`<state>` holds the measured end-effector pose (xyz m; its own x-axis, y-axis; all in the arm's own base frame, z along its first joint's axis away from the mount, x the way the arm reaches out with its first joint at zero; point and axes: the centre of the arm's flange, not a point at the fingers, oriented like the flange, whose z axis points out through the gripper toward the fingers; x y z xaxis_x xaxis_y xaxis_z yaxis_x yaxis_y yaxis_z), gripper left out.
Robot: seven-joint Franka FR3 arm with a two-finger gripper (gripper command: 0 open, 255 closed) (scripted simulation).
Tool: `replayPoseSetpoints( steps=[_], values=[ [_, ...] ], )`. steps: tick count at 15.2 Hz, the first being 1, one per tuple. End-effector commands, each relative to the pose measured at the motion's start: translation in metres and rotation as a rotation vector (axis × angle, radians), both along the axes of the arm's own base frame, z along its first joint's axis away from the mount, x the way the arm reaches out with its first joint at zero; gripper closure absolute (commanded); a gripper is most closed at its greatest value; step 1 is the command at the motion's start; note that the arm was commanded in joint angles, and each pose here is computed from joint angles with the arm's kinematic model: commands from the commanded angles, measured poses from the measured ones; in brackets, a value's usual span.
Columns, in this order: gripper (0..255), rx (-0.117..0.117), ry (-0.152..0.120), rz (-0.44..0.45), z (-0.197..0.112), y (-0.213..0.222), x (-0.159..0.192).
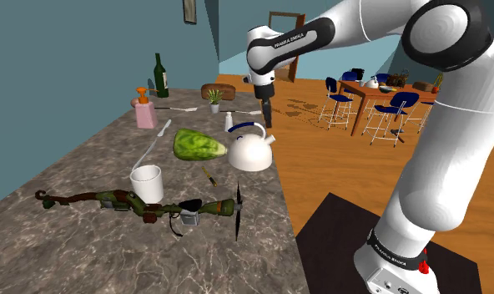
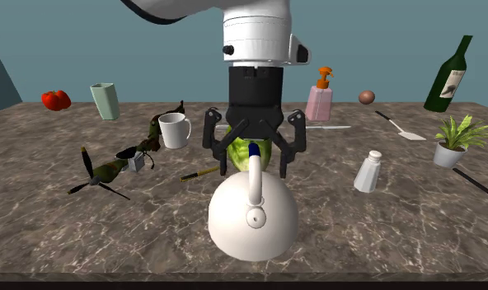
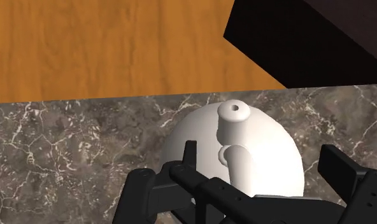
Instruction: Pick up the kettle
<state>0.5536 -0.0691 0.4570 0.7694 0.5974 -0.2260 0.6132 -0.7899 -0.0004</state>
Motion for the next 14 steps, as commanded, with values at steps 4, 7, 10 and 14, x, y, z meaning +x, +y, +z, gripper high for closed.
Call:
replayPoseSetpoints(
  steps=[4, 7, 10, 14],
  values=[
    [0, 0.000, 0.007, 0.020, -0.027, 0.001, 0.009],
    [0, 0.000, 0.007, 0.020, -0.043, 0.001, 0.009],
    [255, 0.000, 0.007, 0.020, -0.046, 0.001, 0.010],
    [255, 0.000, 0.007, 0.020, -0.046, 0.001, 0.009]
  ],
)
